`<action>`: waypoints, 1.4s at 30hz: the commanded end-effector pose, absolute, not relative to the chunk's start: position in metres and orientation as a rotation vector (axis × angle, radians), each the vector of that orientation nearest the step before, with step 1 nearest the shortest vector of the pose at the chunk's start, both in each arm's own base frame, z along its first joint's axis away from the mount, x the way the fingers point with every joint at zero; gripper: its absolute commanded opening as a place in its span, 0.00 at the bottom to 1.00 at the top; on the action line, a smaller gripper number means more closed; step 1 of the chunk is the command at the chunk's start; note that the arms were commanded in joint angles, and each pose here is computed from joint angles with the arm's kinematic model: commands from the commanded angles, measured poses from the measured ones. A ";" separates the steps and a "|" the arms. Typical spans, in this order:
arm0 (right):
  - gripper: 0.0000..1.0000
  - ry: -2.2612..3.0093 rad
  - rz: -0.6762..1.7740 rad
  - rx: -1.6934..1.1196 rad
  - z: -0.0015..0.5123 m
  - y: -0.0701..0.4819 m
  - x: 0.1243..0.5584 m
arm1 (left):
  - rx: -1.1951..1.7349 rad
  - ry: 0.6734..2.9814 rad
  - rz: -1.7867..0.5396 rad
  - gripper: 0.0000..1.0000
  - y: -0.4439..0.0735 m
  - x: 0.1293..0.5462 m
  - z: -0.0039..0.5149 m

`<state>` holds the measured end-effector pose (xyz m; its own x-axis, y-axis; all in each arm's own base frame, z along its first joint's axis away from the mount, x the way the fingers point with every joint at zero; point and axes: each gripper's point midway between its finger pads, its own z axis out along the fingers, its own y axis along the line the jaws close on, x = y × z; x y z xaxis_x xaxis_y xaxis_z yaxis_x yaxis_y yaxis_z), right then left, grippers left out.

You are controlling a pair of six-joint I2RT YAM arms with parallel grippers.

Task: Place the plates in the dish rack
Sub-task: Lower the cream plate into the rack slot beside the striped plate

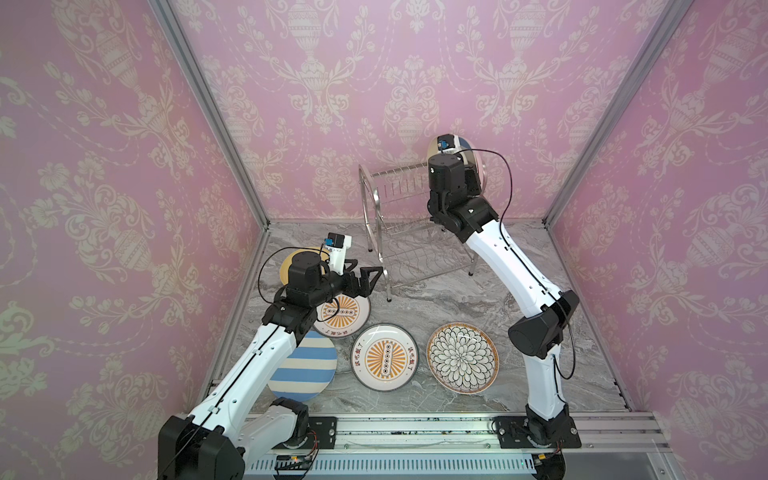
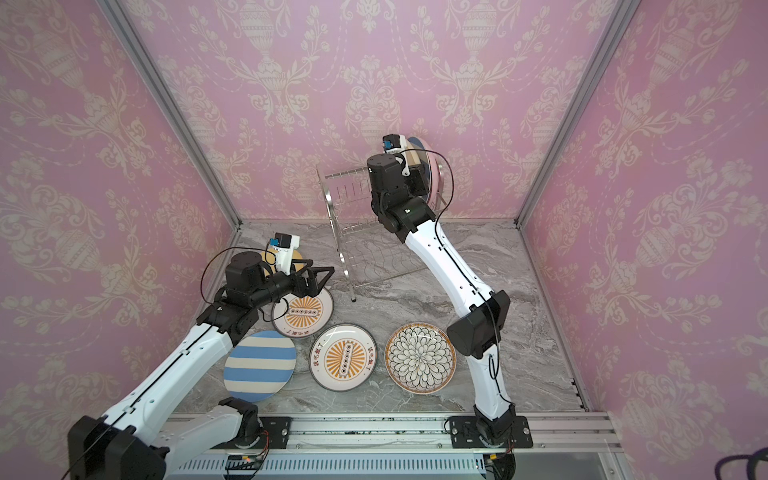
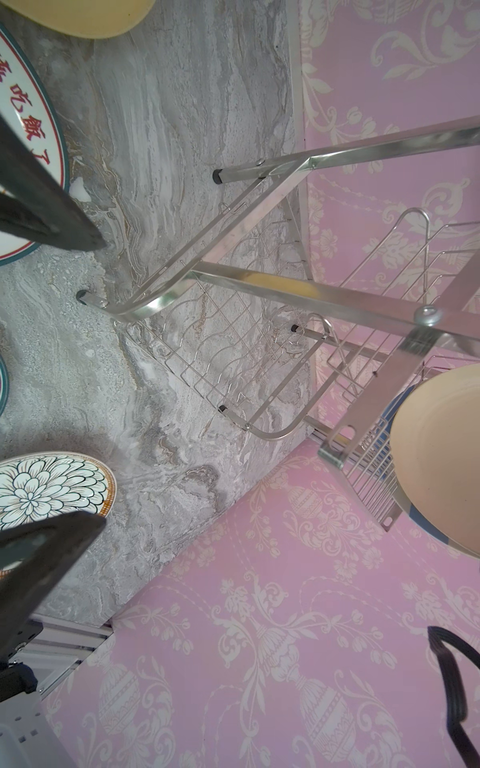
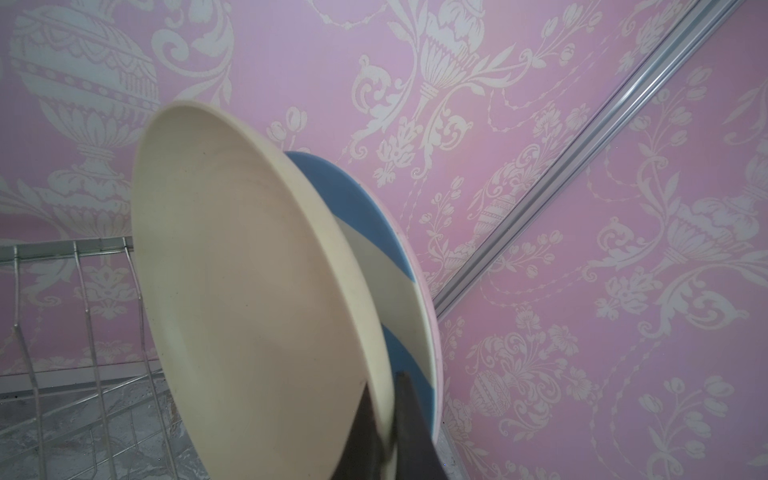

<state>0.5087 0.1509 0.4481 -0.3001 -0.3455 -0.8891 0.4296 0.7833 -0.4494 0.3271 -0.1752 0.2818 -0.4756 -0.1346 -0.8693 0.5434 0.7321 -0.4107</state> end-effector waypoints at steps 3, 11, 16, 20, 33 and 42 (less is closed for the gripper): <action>0.00 1.733 -0.755 0.089 0.435 0.151 0.513 | 0.311 1.913 -0.850 0.99 -0.173 0.323 0.282; 0.14 1.732 -0.747 0.087 0.442 0.148 0.508 | 0.308 1.913 -0.854 0.99 -0.173 0.322 0.281; 0.20 1.722 -0.744 0.088 0.451 0.145 0.504 | 0.301 1.905 -0.868 0.99 -0.174 0.321 0.282; 0.25 1.716 -0.745 0.086 0.456 0.144 0.501 | 0.298 1.903 -0.872 0.99 -0.174 0.320 0.282; 0.49 1.739 -0.685 0.044 0.480 0.139 0.475 | 0.336 1.935 -0.802 0.99 -0.169 0.319 0.275; 0.69 1.775 -0.537 0.024 0.487 0.133 0.445 | 0.339 1.962 -0.768 0.99 -0.165 0.320 0.272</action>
<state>0.4648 0.1367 0.4749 -0.3092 -0.3139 -0.8977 0.3282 0.8507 -0.4105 0.3189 -0.1698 0.2645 -0.5109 -0.0908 -0.8548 0.5287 0.7509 -0.3958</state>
